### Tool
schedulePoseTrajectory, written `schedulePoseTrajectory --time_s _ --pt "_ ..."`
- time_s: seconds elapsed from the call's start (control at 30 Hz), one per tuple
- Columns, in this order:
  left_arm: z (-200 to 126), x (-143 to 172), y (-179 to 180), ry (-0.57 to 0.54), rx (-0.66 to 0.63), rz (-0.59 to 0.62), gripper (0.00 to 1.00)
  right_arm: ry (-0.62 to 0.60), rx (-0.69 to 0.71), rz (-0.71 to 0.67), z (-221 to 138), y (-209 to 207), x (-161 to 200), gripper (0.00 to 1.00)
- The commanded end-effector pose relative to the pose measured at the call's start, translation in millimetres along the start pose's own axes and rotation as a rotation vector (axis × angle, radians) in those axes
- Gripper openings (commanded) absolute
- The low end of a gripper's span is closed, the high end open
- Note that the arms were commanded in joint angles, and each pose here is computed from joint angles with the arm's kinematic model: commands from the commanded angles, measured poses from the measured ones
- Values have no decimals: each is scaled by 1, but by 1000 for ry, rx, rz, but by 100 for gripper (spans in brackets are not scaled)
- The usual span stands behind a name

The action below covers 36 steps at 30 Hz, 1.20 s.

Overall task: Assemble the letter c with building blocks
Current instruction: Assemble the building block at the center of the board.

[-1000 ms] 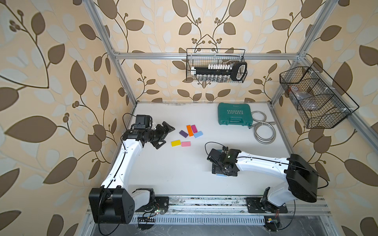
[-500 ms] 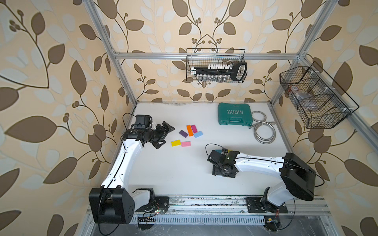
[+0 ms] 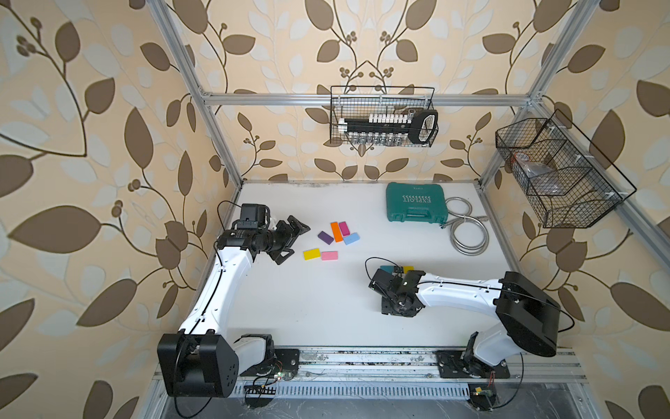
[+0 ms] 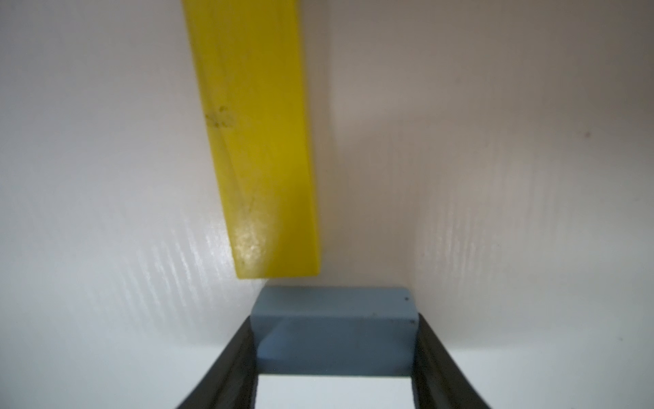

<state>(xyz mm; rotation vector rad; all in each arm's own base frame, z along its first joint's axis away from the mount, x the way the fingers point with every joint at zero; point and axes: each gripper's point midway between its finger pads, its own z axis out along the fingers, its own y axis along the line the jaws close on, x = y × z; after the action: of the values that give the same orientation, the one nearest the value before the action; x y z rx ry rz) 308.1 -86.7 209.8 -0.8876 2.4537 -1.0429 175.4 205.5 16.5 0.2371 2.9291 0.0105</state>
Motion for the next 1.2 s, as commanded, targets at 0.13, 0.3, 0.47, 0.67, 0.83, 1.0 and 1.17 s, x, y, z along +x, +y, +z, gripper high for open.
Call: schedulePoseTrajectory --time_s 0.13,0.3,0.47,0.67,0.83,1.0,1.17 --pt "-8 1 -11 -19 23 30 99 -3 15 -20 1 -3 -1 40" --pt "-8 1 -11 -20 22 33 99 -8 31 -37 2 -2 -4 40" --pt "-7 1 -10 -19 21 32 99 -9 43 -45 4 -3 -5 40" --pt "-7 0 -11 -20 23 31 99 -13 51 -47 4 -4 -7 40" --pt "-7 1 -11 -20 23 31 99 -12 59 -45 7 -7 -8 41" --pt "-7 1 -10 -19 22 29 99 -10 63 -47 8 -7 -9 41" --pt "-7 1 -9 -17 20 29 99 -9 68 -48 10 -7 -9 42"
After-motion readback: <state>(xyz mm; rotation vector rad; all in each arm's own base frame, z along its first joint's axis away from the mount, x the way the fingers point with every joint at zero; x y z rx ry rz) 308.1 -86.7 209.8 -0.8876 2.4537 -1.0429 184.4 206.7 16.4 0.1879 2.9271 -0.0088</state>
